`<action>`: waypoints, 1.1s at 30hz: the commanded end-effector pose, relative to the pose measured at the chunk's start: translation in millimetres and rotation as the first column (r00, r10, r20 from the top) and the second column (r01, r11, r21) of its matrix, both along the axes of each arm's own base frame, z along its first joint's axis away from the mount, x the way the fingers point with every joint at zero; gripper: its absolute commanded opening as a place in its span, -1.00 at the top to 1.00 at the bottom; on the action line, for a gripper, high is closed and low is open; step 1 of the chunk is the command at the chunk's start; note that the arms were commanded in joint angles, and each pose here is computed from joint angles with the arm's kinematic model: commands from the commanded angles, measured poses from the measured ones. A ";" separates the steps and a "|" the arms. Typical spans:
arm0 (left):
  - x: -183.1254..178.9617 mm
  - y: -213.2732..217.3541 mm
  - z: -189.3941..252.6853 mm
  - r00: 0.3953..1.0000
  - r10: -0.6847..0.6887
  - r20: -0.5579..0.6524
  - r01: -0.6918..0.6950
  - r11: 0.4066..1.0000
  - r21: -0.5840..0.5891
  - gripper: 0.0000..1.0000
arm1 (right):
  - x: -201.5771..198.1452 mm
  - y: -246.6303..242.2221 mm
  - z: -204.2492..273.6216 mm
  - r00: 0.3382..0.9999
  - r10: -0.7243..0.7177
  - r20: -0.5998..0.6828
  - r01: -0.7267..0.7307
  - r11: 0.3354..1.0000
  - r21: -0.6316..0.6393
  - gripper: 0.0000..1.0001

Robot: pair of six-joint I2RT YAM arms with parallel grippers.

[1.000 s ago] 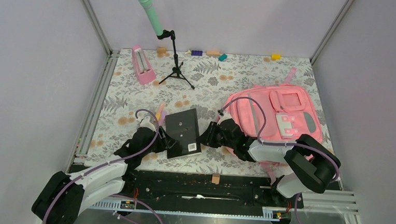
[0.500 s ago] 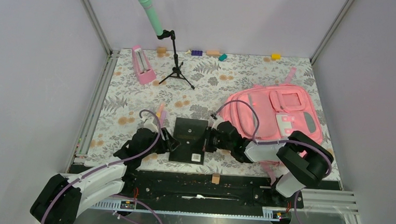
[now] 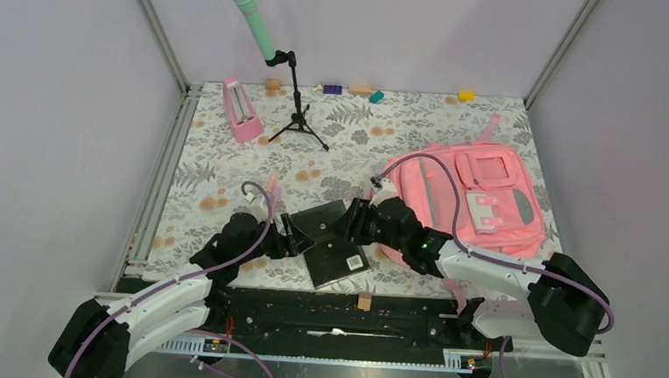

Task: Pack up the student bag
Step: Pick up the book from the center of the board.

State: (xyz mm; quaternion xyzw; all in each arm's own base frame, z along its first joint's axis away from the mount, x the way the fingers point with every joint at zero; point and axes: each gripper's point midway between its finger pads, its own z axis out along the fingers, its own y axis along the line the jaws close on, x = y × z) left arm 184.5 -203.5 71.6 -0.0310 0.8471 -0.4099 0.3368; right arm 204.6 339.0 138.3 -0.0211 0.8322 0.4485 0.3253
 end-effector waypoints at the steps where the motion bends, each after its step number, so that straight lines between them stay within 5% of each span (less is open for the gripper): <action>1: 10.8 6.3 2.1 0.995 0.089 -0.033 -0.089 0.996 0.014 -0.66 | 4.8 -46.8 -38.4 0.996 -0.078 0.031 0.084 0.956 -0.282 -0.29; 9: 9.0 5.6 -15.4 0.980 0.150 -0.128 -0.156 0.987 -0.038 -0.87 | -14.3 -74.7 -89.5 0.998 -0.045 -0.041 0.023 0.900 -0.435 -0.89; 20: 11.7 -23.7 -2.9 0.993 0.068 -0.098 -0.084 0.983 -0.164 -0.75 | -36.2 -22.2 -92.8 0.977 0.133 -0.167 -0.169 0.959 -0.226 -0.84; 29: 14.2 -31.3 23.8 0.998 0.064 -0.019 -0.066 0.970 -0.235 -0.16 | -33.9 2.8 -41.6 0.984 0.145 -0.103 -0.140 0.989 0.047 -0.74; 33: 11.0 -31.9 30.0 0.999 0.052 -0.008 -0.052 0.966 -0.253 -0.05 | -30.6 5.2 -9.5 0.991 0.124 -0.043 -0.115 0.980 0.164 -0.67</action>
